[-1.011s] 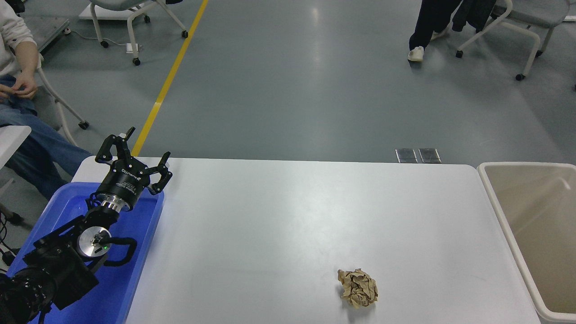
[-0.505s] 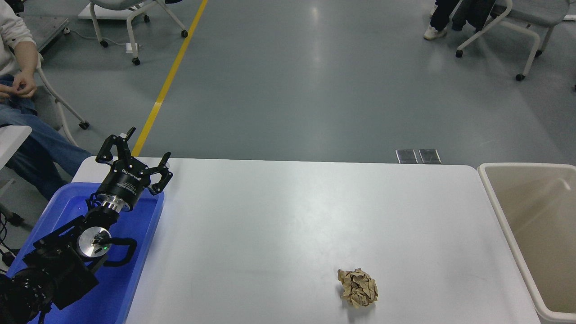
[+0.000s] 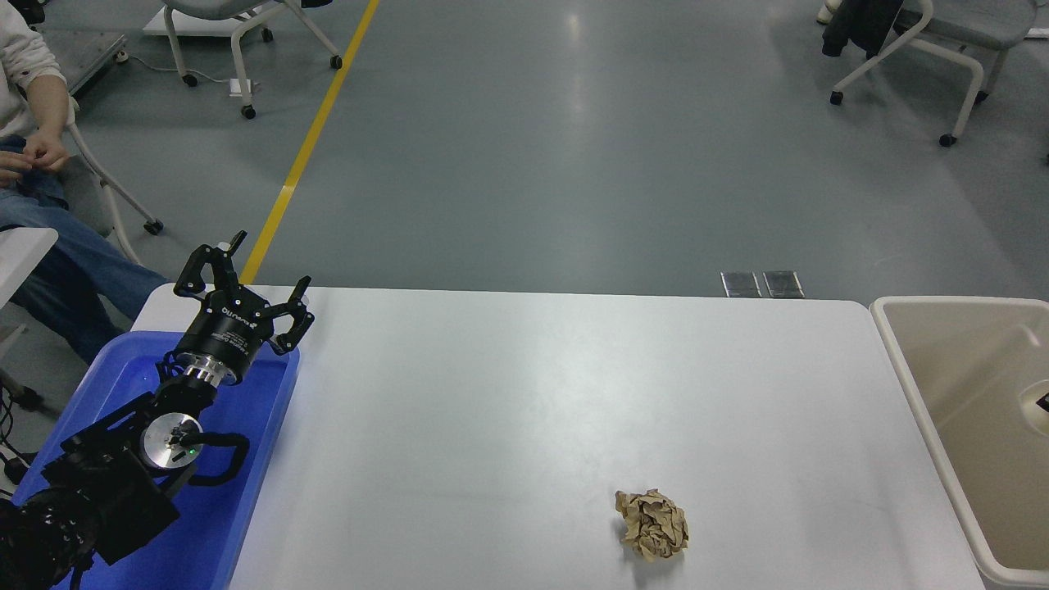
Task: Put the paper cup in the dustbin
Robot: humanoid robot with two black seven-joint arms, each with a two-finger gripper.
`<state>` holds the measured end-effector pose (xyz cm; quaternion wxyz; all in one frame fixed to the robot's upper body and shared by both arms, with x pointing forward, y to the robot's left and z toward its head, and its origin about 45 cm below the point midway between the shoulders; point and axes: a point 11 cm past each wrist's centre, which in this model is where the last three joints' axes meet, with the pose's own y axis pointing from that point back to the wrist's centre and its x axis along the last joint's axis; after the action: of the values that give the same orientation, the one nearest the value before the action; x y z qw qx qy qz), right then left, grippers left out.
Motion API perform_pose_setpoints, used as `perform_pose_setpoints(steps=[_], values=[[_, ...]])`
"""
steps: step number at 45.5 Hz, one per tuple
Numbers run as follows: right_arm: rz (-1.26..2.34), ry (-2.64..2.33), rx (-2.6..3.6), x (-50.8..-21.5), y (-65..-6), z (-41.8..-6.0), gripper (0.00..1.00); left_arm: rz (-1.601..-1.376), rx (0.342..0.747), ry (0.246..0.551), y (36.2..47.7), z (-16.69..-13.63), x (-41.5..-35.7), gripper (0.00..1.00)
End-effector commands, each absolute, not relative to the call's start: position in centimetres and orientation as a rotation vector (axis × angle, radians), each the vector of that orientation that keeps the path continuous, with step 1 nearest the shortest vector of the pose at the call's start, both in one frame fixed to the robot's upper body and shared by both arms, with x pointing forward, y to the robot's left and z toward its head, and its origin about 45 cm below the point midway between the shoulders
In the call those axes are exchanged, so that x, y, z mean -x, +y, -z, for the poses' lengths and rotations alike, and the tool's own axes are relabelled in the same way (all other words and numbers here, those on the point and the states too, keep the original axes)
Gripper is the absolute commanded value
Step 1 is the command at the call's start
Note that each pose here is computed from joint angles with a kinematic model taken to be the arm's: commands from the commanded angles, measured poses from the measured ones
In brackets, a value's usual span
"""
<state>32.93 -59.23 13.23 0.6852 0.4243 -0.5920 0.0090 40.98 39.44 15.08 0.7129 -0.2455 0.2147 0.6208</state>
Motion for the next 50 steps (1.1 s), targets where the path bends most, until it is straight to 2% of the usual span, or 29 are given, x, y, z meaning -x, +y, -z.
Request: perform_pose_setpoints(steps=[1, 3, 5, 10, 16, 19, 25, 32, 33, 38, 50], values=[[-0.043, -1.344, -0.931, -32.9, -59.2, -13.2, 0.14, -1.376, 0.544, 0.476, 39.4, -15.08, -40.98, 1.0], [-0.058, -1.356, -0.918, -33.1, -59.3, -13.4, 0.35, -1.377, 0.543, 0.475, 39.5, -15.07, -40.96, 1.0], [-0.067, -1.362, -0.911, -33.1, -59.3, -13.6, 0.5, -1.376, 0.544, 0.476, 39.4, -15.08, -40.98, 1.0], [-0.072, -1.365, -0.91, -33.2, -59.3, -13.6, 0.59, -1.376, 0.544, 0.476, 39.4, -15.08, -40.98, 1.0], [-0.083, -1.372, -0.91, -33.4, -59.2, -13.8, 0.81, -1.376, 0.544, 0.476, 39.4, -15.08, -40.98, 1.0], [-0.087, -1.376, -0.916, -33.7, -59.1, -13.9, 0.97, -1.376, 0.544, 0.476, 39.4, -15.08, -40.98, 1.0], [-0.102, -1.398, -0.947, -35.4, -58.2, -14.9, 0.99, -1.376, 0.544, 0.476, 39.4, -15.08, -40.98, 1.0], [-0.146, -1.451, -1.002, -38.9, -56.9, -17.8, 0.99, -1.376, 0.544, 0.476, 39.4, -15.08, -40.98, 1.0], [-0.163, -1.474, -1.012, -39.8, -56.8, -19.2, 0.99, -1.376, 0.544, 0.476, 39.4, -15.08, -40.98, 1.0], [-0.178, -1.572, -1.017, -41.1, -57.8, -22.8, 0.99, -1.377, 0.543, 0.475, 39.5, -15.07, -40.96, 1.0], [-0.004, -1.984, -1.239, -44.4, -55.5, -25.9, 0.99, -1.377, 0.543, 0.475, 39.5, -15.07, -40.96, 1.0]])
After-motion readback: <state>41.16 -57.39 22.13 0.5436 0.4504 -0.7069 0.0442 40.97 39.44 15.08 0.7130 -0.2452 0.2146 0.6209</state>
